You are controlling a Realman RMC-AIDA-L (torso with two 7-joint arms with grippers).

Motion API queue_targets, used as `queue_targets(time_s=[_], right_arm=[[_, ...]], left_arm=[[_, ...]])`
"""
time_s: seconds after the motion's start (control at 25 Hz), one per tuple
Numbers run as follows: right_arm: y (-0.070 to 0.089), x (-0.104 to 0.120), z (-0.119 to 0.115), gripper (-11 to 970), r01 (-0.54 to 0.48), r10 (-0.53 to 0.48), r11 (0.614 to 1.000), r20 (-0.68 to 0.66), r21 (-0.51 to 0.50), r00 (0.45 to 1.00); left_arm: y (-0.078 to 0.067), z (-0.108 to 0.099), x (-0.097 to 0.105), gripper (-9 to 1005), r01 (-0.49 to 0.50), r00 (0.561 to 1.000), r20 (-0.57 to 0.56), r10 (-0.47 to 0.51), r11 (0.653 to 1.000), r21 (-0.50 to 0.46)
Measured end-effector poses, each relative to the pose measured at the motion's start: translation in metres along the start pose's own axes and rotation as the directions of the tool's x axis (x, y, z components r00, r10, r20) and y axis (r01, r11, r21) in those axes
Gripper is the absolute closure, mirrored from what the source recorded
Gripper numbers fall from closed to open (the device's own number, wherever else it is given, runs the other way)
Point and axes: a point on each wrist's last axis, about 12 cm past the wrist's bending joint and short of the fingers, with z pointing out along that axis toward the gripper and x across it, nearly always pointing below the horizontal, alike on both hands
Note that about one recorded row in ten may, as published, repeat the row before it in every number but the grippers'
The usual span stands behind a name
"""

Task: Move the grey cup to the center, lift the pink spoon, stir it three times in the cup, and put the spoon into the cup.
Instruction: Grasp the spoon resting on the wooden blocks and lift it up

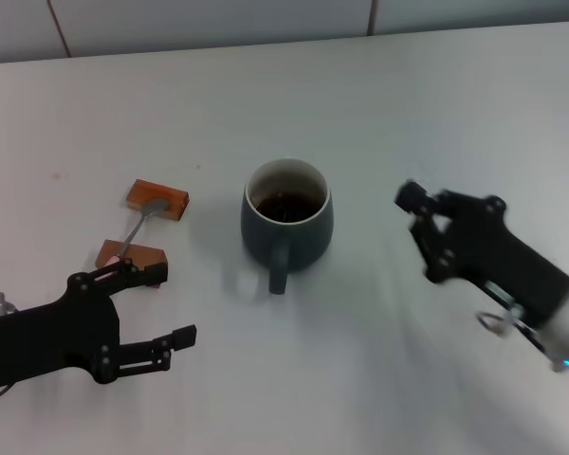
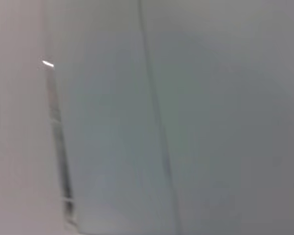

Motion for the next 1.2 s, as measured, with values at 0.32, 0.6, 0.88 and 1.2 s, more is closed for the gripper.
queue_targets(time_s=[0.32, 0.6, 0.88, 1.2], right_arm=[[-0.037, -0.031, -0.057, 855, -0.17, 0.142, 0.968, -0.156, -0.185, 0.977], [-0.046, -0.035, -0.055, 802, -0.2, 0.152, 0.959, -0.231, -0.201, 0.961], [-0.048, -0.034, -0.051, 555, -0.177, 0.128, 0.964, -0.239, -0.197, 0.963], [-0.049, -0.035, -0.051, 145, -0.154, 0.104, 0.967, -0.239, -0.201, 0.965]], left_arm=[[0.004, 0.001, -0.001, 136, -0.007, 1.0, -0.005, 0.007, 1.0, -0.011], [0.005, 0.002, -0.004, 137, -0.004, 1.0, 0.019, 0.004, 1.0, -0.021], [-0.014, -0.018, -0.006, 137, 0.26, 0.845, 0.509, -0.165, 0.958, -0.122], [-0.034, -0.027, 0.024, 137, 0.677, 0.527, 0.718, -0.454, 0.735, -0.032]])
